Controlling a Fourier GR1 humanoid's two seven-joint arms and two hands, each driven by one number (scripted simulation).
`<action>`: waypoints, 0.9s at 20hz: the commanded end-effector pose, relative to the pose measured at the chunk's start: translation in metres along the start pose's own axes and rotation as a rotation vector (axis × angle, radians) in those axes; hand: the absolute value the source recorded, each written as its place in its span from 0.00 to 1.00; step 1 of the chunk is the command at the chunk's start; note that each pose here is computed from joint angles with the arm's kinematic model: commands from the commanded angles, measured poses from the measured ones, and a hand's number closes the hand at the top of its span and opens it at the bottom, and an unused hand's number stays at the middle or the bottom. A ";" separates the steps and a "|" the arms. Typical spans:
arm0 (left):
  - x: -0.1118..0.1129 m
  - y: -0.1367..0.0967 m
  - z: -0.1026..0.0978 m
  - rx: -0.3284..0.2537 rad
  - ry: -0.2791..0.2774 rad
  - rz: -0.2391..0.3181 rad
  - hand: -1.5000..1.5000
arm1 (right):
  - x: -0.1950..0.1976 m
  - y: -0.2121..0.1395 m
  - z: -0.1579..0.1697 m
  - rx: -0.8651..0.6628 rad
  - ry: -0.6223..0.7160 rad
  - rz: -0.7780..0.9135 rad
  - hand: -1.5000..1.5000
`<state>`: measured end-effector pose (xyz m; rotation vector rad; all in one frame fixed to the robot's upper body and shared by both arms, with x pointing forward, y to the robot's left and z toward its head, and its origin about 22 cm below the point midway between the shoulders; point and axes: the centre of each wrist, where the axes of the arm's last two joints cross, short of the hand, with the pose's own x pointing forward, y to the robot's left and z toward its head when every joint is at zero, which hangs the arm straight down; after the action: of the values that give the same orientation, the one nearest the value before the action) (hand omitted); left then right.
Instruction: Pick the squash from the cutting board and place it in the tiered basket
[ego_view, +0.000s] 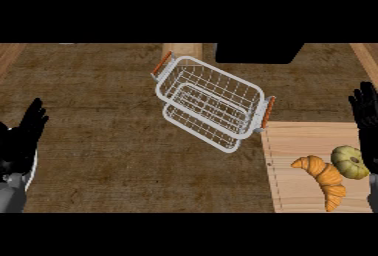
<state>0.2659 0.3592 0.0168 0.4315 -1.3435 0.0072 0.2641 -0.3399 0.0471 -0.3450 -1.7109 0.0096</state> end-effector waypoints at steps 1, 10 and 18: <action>-0.001 -0.024 0.006 -0.080 -0.033 0.033 0.50 | -0.001 0.012 -0.003 0.106 0.024 0.041 0.00; 0.009 -0.132 0.034 -0.480 -0.233 0.164 0.50 | -0.044 0.062 -0.001 0.448 0.135 0.056 0.00; -0.020 -0.124 0.042 -0.463 -0.186 0.136 0.50 | 0.046 0.012 -0.022 0.516 -0.143 0.390 0.00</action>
<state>0.2644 0.2387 -0.0220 -0.0557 -1.5241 -0.2248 0.2837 -0.3130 0.0528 -0.1791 -1.6661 0.6078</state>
